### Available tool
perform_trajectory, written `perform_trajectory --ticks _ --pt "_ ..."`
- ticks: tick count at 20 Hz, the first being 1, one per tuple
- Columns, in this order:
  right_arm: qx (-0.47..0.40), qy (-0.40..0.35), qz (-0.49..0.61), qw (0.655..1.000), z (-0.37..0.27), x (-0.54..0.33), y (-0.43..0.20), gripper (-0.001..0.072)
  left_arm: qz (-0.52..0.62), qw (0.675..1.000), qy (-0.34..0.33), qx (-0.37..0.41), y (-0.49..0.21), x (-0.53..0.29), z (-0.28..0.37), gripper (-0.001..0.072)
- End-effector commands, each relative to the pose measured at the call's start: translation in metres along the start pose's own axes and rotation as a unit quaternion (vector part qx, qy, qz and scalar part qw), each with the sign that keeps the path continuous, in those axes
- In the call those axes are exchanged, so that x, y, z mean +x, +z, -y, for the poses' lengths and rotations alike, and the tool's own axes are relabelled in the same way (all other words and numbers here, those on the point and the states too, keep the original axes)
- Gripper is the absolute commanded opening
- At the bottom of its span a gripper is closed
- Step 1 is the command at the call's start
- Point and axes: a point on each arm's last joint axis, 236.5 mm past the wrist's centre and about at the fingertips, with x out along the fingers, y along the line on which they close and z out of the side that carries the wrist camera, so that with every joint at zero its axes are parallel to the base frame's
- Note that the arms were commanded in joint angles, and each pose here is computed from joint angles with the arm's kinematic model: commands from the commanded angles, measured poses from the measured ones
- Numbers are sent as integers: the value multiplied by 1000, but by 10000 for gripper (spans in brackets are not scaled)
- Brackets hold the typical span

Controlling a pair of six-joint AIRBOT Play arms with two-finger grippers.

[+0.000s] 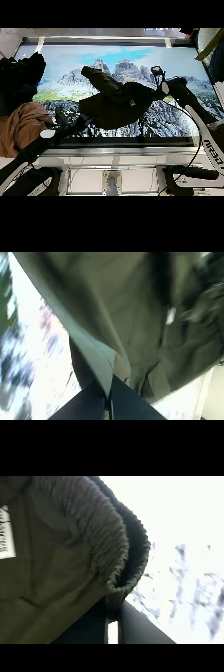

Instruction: Fold the clothes and pants, and hang the long-sleeved shirts on hangers.

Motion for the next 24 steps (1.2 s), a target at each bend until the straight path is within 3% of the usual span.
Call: perform_trajectory --ticks 1,4,6,9,12,14,19,24 --pt "-30 -9 6 999 12 -53 -10 29 38 991 -45 120 36 -41 47 17" --pt "-55 13 106 993 -9 -166 -17 29 113 967 -74 215 79 -130 122 17" --pt "-51 94 208 972 -46 -255 -29 29 241 923 -51 295 120 -222 178 16" --pt "-30 258 372 891 -96 -395 -27 29 400 821 -18 406 137 -359 273 17" --pt "-55 354 427 830 -131 -474 -21 29 427 767 -2 479 131 -413 334 17" --pt "-65 358 424 829 -144 -476 -10 30 409 769 9 491 147 -406 344 17" --pt "-76 250 407 875 -133 -420 27 30 290 841 61 453 209 -316 293 18" --pt "-6 158 274 949 -94 -318 40 31 173 892 101 405 246 -233 233 18"
